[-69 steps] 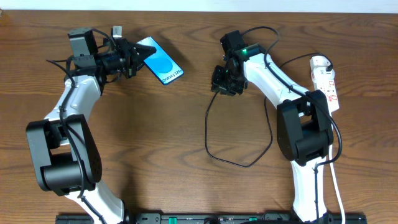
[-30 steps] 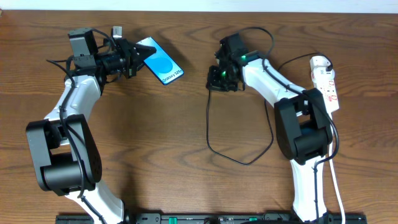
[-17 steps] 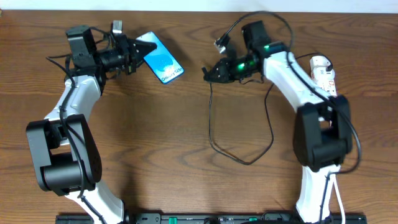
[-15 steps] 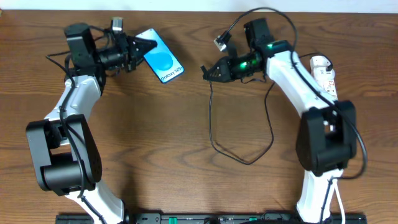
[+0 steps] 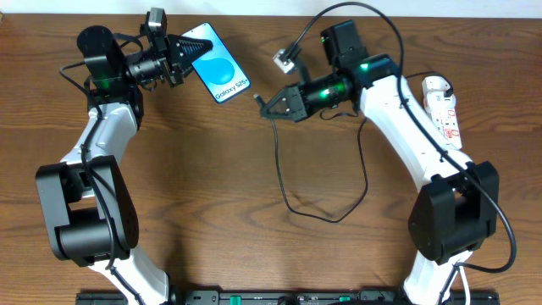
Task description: Plug charger to phone and switch on socket
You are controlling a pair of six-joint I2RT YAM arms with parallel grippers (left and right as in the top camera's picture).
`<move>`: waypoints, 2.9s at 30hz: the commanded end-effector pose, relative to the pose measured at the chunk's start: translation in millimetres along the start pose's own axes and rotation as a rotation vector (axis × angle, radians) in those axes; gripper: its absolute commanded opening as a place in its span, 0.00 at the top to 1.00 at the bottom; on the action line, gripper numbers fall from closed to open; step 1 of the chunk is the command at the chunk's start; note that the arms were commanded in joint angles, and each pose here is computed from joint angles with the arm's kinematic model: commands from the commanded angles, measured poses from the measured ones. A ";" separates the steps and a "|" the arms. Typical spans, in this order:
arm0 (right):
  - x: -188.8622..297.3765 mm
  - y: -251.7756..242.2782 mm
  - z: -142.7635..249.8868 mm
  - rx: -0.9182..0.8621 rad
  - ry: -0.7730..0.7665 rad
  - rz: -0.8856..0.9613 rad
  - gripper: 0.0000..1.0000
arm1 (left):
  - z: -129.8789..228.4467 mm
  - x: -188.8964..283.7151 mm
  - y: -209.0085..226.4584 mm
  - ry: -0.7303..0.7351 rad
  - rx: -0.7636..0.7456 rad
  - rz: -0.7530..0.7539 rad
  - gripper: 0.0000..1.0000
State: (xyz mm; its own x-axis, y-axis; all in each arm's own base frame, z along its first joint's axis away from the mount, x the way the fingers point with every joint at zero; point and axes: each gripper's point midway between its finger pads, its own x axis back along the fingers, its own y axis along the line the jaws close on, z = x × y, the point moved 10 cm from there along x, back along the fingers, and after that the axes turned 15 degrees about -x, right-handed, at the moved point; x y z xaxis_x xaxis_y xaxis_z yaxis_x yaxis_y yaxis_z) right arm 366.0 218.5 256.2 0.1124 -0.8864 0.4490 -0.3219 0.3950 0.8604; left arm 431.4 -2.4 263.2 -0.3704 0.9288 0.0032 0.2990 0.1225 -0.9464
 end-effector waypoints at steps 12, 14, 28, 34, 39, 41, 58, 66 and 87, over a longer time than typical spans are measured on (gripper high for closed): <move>10.0 52.3 11.9 0.107 -0.054 0.049 0.99 | -8.7 15.5 -9.4 -0.057 0.007 -0.009 0.93; 8.4 55.2 13.3 0.109 -0.049 0.046 0.99 | -8.5 14.6 -9.5 -0.056 0.006 -0.009 0.93; -8.4 60.8 16.2 0.104 -0.052 0.115 0.99 | -4.9 10.8 -10.6 -0.015 0.007 0.004 0.93; -8.2 59.1 13.5 0.089 -0.077 0.148 0.99 | -2.0 10.9 -11.5 0.024 0.006 0.016 0.93; -8.6 60.2 12.3 0.086 -0.085 0.144 0.99 | 1.0 5.0 -12.6 0.050 0.006 0.024 0.93; -9.0 60.4 12.5 0.084 -0.084 0.144 0.99 | 2.9 -0.1 -13.2 0.062 0.000 0.029 0.93; -9.0 60.2 13.1 0.063 -0.082 0.144 0.99 | 4.8 -9.8 -13.9 0.058 -0.028 0.029 0.93; -9.2 59.0 15.6 0.043 -0.069 0.149 0.99 | 3.6 -9.9 -13.6 0.041 -0.043 0.024 0.93; -15.2 59.0 19.6 0.015 -0.062 0.190 0.99 | 3.6 -10.0 -13.6 0.040 -0.054 0.024 0.93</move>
State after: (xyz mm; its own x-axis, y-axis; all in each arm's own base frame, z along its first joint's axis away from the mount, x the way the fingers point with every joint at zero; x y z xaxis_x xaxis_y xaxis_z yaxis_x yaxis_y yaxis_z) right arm 329.3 250.0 291.4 -0.0041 -0.8074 0.5900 -0.3451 0.5549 0.7570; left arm 430.5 -12.7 263.2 -0.3387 0.9409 0.0031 0.3081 0.1140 -0.9445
